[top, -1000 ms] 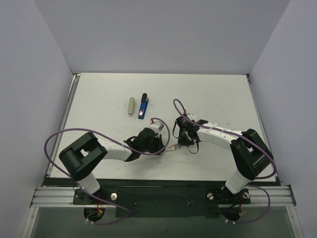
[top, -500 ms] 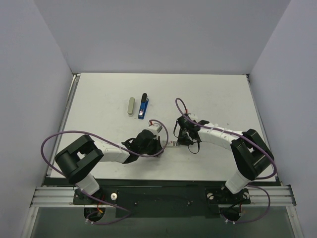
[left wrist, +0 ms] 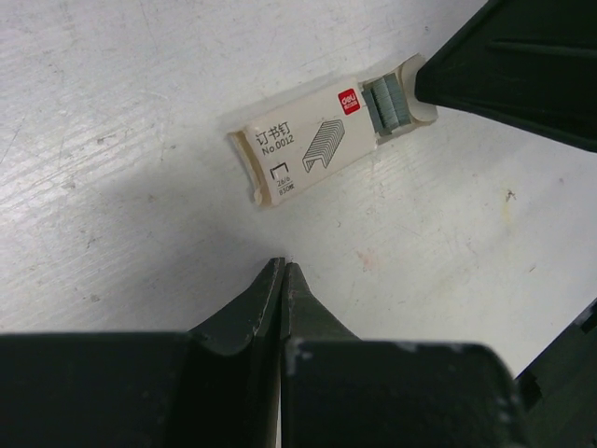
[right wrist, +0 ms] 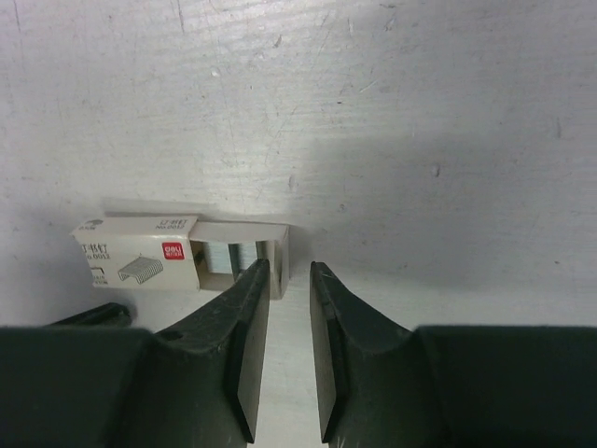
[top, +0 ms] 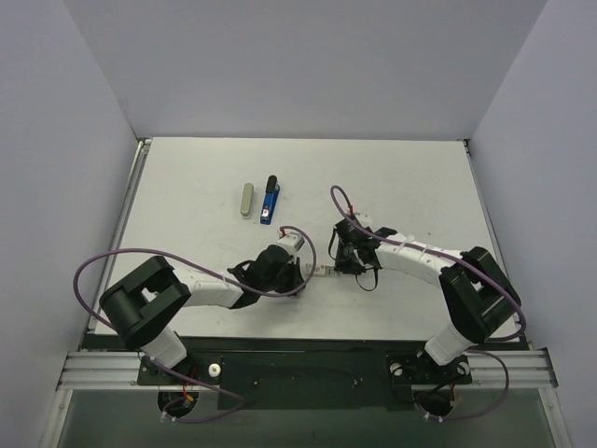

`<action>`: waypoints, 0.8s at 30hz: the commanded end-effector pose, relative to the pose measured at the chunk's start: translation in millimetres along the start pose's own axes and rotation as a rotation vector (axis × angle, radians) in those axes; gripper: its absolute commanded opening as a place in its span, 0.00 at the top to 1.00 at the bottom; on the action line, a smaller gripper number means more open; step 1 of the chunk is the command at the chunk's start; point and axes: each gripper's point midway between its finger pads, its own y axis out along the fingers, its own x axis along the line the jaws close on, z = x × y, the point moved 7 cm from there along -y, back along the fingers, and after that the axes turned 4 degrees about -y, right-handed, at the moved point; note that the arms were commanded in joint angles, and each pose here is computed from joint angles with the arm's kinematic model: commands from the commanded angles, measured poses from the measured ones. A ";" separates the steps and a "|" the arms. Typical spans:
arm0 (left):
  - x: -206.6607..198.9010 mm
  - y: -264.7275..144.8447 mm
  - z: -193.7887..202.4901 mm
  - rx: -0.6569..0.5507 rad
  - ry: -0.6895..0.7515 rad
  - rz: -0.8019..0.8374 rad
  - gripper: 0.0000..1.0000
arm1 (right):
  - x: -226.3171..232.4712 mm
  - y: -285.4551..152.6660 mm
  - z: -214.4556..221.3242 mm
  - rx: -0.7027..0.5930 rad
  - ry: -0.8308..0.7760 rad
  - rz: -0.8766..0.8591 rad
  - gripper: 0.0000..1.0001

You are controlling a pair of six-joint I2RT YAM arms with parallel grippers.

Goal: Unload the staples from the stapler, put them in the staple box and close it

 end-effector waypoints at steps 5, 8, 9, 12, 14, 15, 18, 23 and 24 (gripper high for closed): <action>13.3 -18.6 6.6 0.024 0.010 -0.108 1.00 | -10.6 -29.9 -5.0 -0.093 -0.021 0.019 0.73; 12.5 -25.7 -1.9 -0.019 0.002 -0.123 1.00 | -18.9 -36.2 -6.6 -0.120 -0.007 0.032 0.73; 13.8 -26.8 -5.0 -0.036 0.000 -0.136 1.00 | -22.5 -36.3 -6.7 -0.119 0.001 0.039 0.74; 18.7 -29.2 -17.6 -0.061 -0.024 -0.182 1.00 | -29.4 -34.0 -3.9 -0.107 0.012 0.055 0.88; 23.5 -29.3 -25.7 -0.077 -0.050 -0.196 1.00 | -34.3 -31.5 -2.1 -0.101 0.025 0.066 1.00; 25.3 -29.2 -27.9 -0.083 -0.058 -0.195 1.00 | -35.5 -30.0 -2.1 -0.099 0.034 0.063 1.00; 30.2 -26.8 -38.9 -0.103 -0.103 -0.156 0.97 | -42.2 -23.7 3.8 -0.075 0.063 0.051 1.00; 30.8 -17.2 -46.5 -0.091 -0.150 -0.075 0.97 | -44.1 -11.9 9.7 -0.030 0.100 -0.010 1.00; 29.5 -13.6 -45.0 -0.077 -0.155 -0.055 0.97 | -43.6 -10.1 9.0 -0.031 0.108 -0.019 1.00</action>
